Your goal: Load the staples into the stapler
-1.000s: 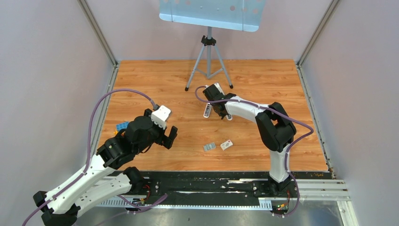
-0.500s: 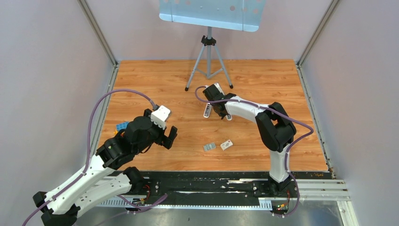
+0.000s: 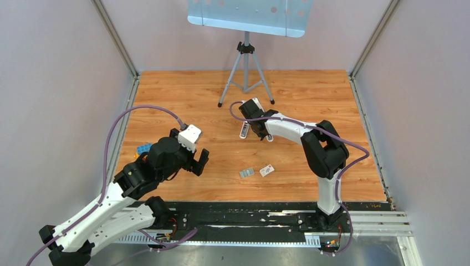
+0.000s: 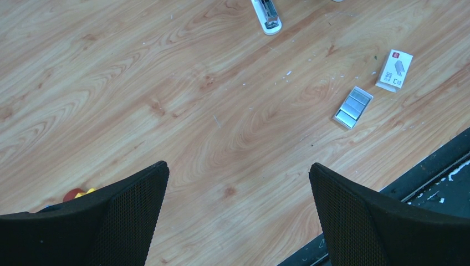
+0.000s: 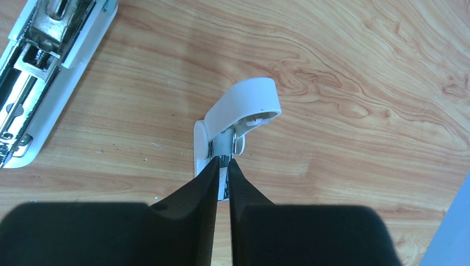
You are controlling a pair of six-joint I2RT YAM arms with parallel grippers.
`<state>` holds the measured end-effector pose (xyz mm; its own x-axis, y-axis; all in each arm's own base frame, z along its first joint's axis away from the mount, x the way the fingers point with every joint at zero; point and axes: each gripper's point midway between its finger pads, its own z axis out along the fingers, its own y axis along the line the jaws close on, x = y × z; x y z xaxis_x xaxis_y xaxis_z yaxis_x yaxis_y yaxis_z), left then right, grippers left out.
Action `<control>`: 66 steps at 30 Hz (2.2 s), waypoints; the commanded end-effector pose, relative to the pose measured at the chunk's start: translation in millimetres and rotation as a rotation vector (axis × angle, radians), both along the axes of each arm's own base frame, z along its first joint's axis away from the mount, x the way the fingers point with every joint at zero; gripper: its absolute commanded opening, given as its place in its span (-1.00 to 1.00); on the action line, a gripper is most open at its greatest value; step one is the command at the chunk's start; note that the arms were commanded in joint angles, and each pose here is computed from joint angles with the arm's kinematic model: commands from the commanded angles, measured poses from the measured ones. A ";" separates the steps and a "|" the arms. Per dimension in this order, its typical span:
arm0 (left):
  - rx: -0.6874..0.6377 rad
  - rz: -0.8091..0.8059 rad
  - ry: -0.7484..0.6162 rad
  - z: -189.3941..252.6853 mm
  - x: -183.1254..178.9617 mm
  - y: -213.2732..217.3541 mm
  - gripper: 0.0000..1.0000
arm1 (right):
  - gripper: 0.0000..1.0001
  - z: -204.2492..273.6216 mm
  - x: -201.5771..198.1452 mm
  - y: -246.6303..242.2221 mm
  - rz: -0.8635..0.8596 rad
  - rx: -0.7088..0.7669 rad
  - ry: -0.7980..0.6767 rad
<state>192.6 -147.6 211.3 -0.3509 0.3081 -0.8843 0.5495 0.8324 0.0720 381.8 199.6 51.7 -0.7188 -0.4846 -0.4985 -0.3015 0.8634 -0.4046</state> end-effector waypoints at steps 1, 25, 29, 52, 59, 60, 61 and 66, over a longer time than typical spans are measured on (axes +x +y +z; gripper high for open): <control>0.000 -0.013 -0.017 1.5 1.5 -2.5 1.00 | -0.73 -14.3 -5.9 -5.4 -0.003 -0.041 0.039; 0.000 -0.012 -0.016 1.2 1.5 -2.3 1.00 | -0.82 -11.9 -7.6 -9.3 -0.015 -0.039 0.026; 0.000 -0.012 -0.016 1.3 1.2 -2.0 1.00 | -0.84 -6.0 -7.6 -9.9 -0.016 -0.038 0.014; -0.011 -0.015 -0.021 3.4 -0.2 -1.7 1.00 | -0.88 21.4 -13.2 -26.4 -0.043 -0.087 -0.032; -0.015 -0.016 -0.024 4.4 -0.8 -1.5 1.00 | -0.87 16.9 -27.8 -64.1 -0.120 -0.180 -0.008; -0.016 -0.018 -0.024 4.7 -1.1 -1.5 1.00 | -0.87 13.7 -32.0 -72.3 -0.139 -0.207 0.010; -0.018 -0.018 -0.026 5.0 -1.1 -1.6 1.00 | -0.86 10.4 -36.6 -79.2 -0.155 -0.235 0.033; -0.021 -0.024 -0.027 5.4 -1.6 -2.5 1.00 | -0.86 -3.7 -51.1 -93.7 -0.196 -0.277 0.104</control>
